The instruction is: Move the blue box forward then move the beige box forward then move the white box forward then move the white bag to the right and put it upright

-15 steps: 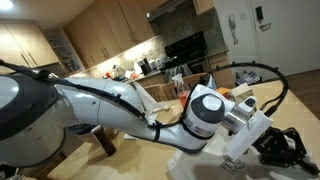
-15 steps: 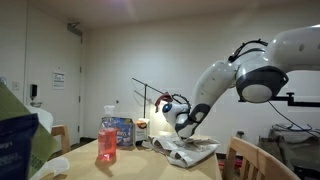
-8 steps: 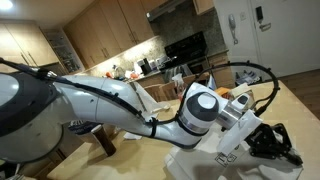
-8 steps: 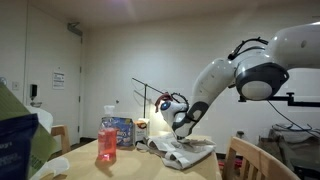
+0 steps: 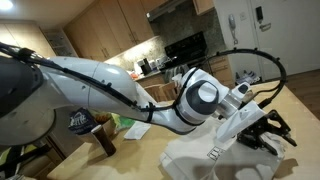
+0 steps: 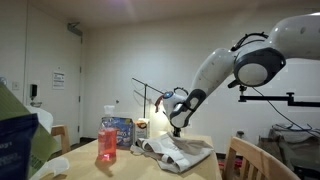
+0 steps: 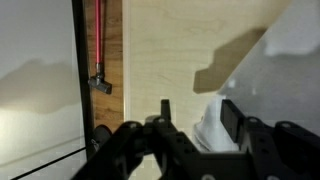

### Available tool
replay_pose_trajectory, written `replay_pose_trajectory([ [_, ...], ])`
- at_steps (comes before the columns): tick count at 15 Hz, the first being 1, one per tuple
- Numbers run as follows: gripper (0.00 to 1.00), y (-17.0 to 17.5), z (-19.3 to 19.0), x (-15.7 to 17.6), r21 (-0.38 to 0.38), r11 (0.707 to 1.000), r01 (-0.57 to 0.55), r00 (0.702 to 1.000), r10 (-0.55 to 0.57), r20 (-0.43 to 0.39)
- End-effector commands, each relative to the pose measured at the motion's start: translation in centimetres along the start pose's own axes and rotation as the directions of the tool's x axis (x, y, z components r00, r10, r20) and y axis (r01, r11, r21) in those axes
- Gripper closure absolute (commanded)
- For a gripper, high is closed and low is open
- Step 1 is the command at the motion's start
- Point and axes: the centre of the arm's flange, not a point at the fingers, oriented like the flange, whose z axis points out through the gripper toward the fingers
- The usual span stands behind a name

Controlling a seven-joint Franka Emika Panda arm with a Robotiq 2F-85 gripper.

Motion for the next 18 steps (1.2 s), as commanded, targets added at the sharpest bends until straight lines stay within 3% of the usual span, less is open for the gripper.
replay_pose_trajectory([
  [1, 0.11, 0.6, -2.1, -1.9, -0.052, 0.999, -0.011, 0.999, 0.013, 0.040],
  [3, 0.00, 1.0, -2.9, -2.6, -0.106, 0.994, -0.030, 0.997, 0.037, 0.065],
  [6, 0.01, 2.7, -5.3, -4.5, -0.188, 0.977, -0.097, 0.993, 0.108, 0.049],
  [8, 0.28, 3.7, -7.2, -5.3, -0.221, 0.966, -0.135, 0.990, 0.141, 0.014],
  [11, 0.51, 4.5, -9.9, -6.1, -0.221, 0.960, -0.171, 0.984, 0.157, -0.082],
  [15, 0.82, 2.8, -12.9, -5.3, -0.097, 0.982, -0.163, 0.951, 0.130, -0.282],
  [17, 0.97, 0.9, -14.8, -4.4, -0.036, 0.989, -0.143, 0.919, 0.119, -0.377],
  [18, 1.00, 0.0, -15.8, -3.9, -0.007, 0.992, -0.125, 0.900, 0.111, -0.421],
])
